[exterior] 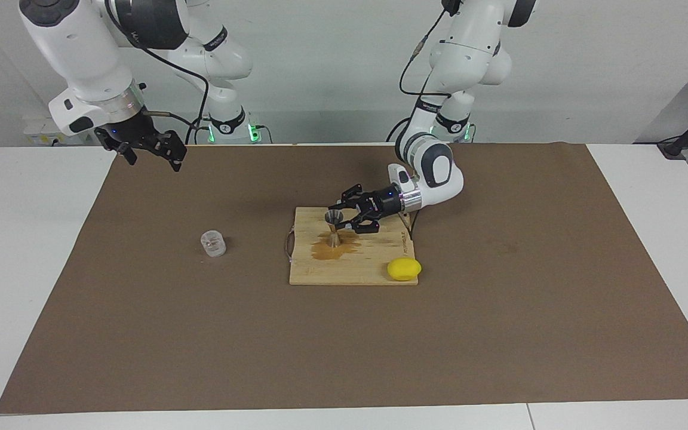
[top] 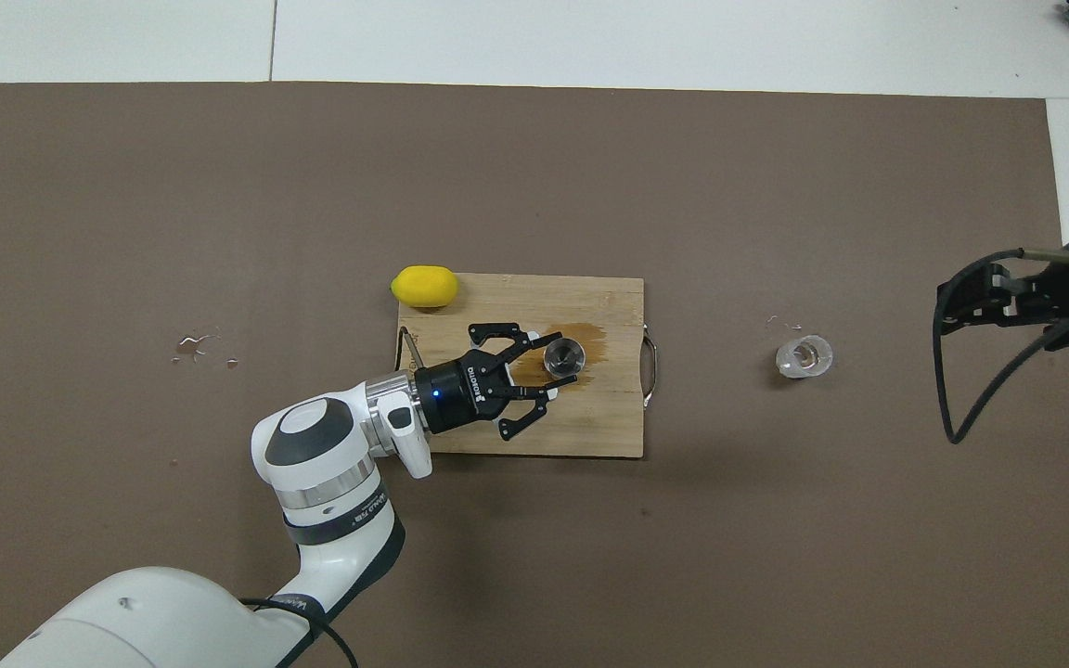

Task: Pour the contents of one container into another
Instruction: 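Release the metal cup and withdraw the left gripper while the right gripper opens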

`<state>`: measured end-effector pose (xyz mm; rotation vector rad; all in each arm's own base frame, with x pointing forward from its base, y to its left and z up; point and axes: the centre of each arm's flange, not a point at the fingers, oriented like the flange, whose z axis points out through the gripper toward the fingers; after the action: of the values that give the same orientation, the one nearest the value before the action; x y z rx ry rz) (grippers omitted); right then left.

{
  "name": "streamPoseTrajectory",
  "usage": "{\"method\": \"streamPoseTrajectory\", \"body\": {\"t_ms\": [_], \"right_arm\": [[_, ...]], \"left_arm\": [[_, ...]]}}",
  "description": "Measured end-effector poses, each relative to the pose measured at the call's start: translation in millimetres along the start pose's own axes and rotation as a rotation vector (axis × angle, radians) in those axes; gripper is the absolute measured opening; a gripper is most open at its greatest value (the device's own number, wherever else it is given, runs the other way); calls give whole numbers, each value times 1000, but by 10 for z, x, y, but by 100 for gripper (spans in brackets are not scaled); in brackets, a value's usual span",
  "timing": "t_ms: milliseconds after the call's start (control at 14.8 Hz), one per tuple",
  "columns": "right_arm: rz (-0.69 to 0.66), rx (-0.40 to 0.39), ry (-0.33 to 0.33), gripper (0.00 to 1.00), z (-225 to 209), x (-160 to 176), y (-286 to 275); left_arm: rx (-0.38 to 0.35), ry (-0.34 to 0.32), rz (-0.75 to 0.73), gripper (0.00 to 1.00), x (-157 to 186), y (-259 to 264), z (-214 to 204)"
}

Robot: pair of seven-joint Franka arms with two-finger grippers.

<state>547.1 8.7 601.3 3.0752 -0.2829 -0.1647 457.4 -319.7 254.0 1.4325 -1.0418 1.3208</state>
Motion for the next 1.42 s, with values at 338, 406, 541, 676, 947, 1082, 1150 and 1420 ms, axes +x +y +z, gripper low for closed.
{"method": "streamPoseTrajectory", "body": {"t_ms": [338,406,541,676,947,1082,1150,1420], "right_arm": [[0,0,0,100,0,0,0],[0,0,0,100,0,0,0],[0,0,0,100,0,0,0],[0,0,0,100,0,0,0],[0,0,0,100,0,0,0],[1,0,0,100,-1,-1,4],[2,0,0,100,-10,-7,14],[20,3,14,98,-69,-37,39]], "left_arm": [[9,-14,6,72,-53,-12,-29],[11,-18,3,85,-79,-13,-42],[14,-25,-4,100,-127,-2,-77],[18,-35,-15,100,-186,16,-130],[38,-45,-24,100,-251,-1,-290],[36,-51,4,100,-159,-40,-425],[31,-57,26,100,-86,-92,-527],[11,-103,115,100,147,-304,-991]]}}
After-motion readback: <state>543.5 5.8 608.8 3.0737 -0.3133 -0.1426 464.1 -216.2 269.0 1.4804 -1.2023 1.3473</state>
